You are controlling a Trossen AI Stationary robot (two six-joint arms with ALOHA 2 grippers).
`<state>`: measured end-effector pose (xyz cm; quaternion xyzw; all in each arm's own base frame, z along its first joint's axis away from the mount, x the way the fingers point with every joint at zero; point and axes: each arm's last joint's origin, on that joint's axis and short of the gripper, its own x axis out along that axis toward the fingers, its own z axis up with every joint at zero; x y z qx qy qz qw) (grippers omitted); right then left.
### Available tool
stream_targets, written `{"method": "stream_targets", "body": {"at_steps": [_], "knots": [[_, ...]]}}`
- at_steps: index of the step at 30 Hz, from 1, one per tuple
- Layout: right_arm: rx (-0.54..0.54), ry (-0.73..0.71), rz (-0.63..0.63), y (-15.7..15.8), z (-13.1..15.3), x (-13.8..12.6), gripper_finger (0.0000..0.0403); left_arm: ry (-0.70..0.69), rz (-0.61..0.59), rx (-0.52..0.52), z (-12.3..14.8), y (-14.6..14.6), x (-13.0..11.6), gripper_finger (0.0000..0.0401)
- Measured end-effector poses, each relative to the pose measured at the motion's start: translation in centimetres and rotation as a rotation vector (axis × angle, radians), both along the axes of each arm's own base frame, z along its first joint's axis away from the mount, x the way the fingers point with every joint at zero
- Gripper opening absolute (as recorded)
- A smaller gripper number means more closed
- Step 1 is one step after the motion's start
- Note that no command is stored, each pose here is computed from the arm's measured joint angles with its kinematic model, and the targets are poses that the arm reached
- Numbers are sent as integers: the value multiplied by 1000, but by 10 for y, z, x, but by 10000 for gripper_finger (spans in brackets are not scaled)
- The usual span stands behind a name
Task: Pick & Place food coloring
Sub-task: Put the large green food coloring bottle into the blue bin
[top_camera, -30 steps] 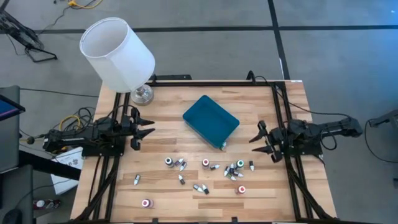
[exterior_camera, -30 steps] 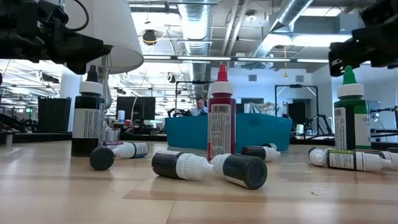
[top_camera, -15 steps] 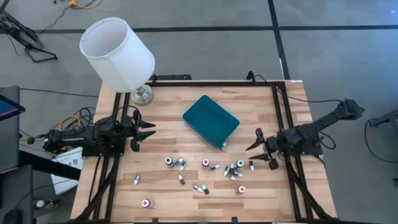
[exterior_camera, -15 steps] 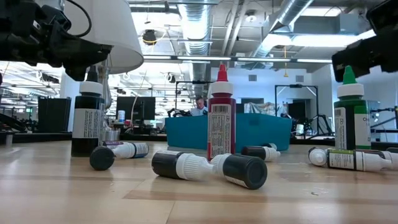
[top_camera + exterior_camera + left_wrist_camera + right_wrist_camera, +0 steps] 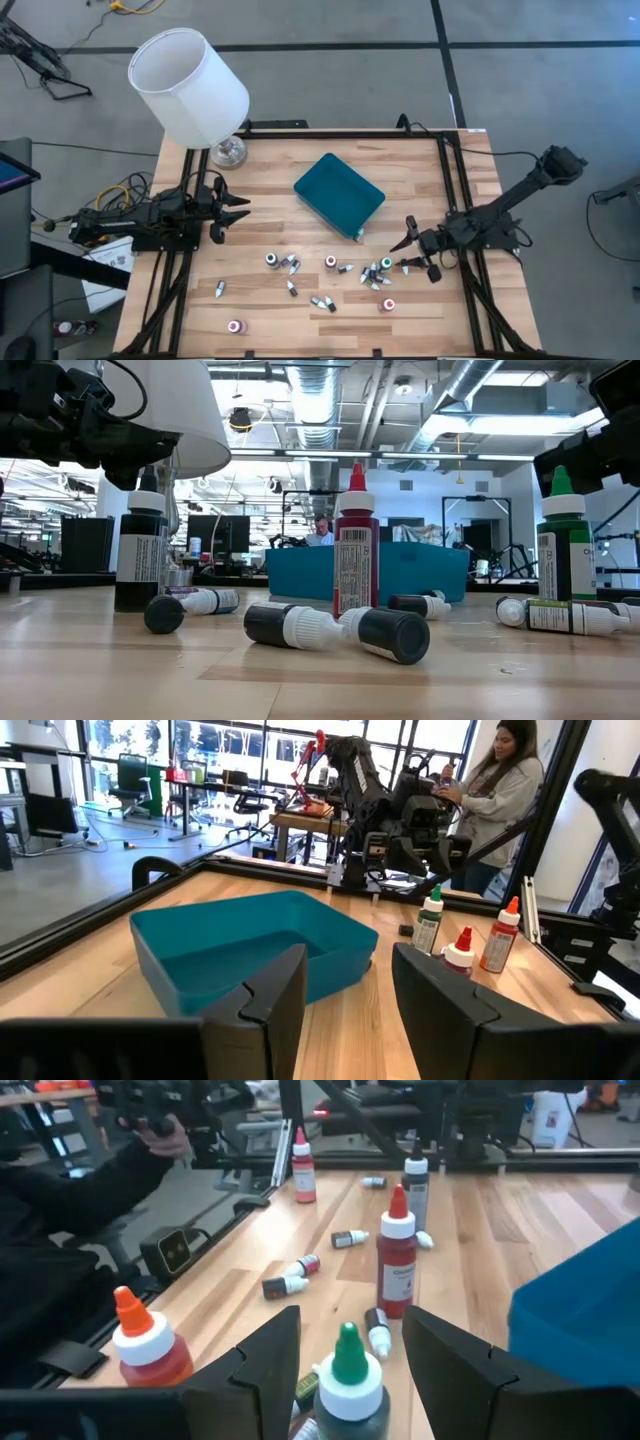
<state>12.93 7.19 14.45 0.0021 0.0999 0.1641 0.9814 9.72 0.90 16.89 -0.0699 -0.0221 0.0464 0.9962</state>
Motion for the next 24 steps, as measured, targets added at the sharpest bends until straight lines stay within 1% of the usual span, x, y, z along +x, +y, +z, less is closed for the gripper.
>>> {"method": "stream_targets", "body": {"at_steps": [8,17,20,24], "knots": [[-17,110,-28,5,-8,13,170,1,0,4,0,0,0,143],[-23,122,-33,9,-8,21,170,1,1,6,0,0,0,143],[-28,129,-33,9,-9,21,162,1,1,6,0,0,0,143],[-28,130,-33,9,-10,21,139,1,1,6,0,0,0,143]]}}
